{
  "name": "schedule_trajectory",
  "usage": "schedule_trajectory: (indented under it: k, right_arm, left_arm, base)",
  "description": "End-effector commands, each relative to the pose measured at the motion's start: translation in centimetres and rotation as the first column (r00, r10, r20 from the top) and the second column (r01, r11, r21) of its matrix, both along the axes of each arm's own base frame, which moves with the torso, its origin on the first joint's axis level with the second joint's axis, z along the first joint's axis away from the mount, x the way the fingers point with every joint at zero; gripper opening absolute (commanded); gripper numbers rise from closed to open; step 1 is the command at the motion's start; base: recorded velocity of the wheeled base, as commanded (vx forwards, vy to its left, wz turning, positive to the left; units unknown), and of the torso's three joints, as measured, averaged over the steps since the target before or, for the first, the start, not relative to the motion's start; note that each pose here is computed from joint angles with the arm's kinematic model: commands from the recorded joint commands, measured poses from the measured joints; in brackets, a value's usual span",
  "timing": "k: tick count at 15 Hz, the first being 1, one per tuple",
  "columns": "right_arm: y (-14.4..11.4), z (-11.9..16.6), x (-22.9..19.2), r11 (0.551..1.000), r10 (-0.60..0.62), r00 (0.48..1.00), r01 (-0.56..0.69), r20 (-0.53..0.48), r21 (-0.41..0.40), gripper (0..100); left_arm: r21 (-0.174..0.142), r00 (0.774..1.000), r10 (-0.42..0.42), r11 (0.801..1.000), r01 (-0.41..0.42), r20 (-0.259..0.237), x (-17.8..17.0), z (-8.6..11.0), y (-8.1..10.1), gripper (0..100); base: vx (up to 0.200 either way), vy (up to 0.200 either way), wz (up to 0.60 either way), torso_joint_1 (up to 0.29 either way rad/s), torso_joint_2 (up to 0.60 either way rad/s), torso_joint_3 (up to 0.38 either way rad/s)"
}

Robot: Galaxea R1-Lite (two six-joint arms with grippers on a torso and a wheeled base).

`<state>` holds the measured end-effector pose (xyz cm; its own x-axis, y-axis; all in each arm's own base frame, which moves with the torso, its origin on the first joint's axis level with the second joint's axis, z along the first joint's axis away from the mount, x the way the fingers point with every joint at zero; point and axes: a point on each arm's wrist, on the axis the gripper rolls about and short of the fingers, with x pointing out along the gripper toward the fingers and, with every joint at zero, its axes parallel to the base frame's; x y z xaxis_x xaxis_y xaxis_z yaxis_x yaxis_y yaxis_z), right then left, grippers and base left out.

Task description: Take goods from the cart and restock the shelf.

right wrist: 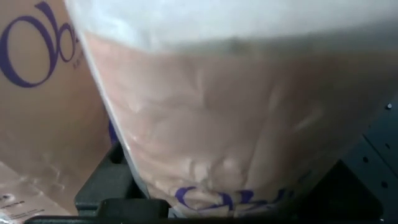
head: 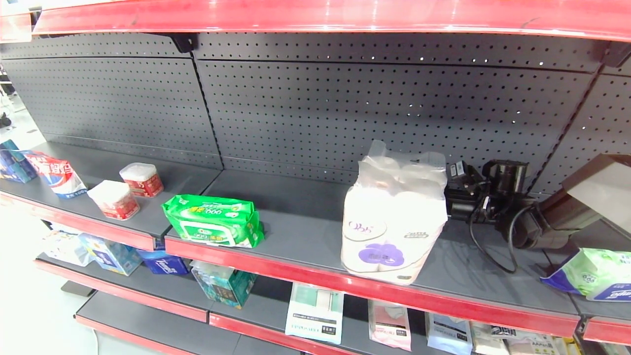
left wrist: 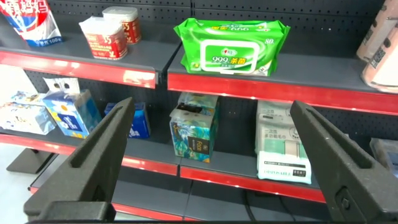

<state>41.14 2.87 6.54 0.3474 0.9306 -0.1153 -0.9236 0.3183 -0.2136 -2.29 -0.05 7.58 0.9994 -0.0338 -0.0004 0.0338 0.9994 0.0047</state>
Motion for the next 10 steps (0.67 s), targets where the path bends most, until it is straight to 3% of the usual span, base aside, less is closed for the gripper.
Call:
schedule_trajectory:
  k: [1, 10]
  right_arm:
    - [-0.28, -0.15, 0.02, 1.0, -0.007, 1.0, 0.007, -0.004, 0.0, 0]
    - [-0.31, 0.01, 0.1, 0.999, 0.032, 0.999, -0.032, -0.004, 0.016, 0]
  left_arm:
    - [0.0, 1.0, 0.0, 1.0, 0.0, 0.0, 0.0, 0.0, 0.0, 100]
    - [0.0, 1.0, 0.0, 1.0, 0.0, 0.0, 0.0, 0.0, 0.0, 100]
  base:
    - [0.0, 0.0, 0.0, 0.0, 0.0, 0.0]
    - [0.0, 0.0, 0.0, 0.0, 0.0, 0.0]
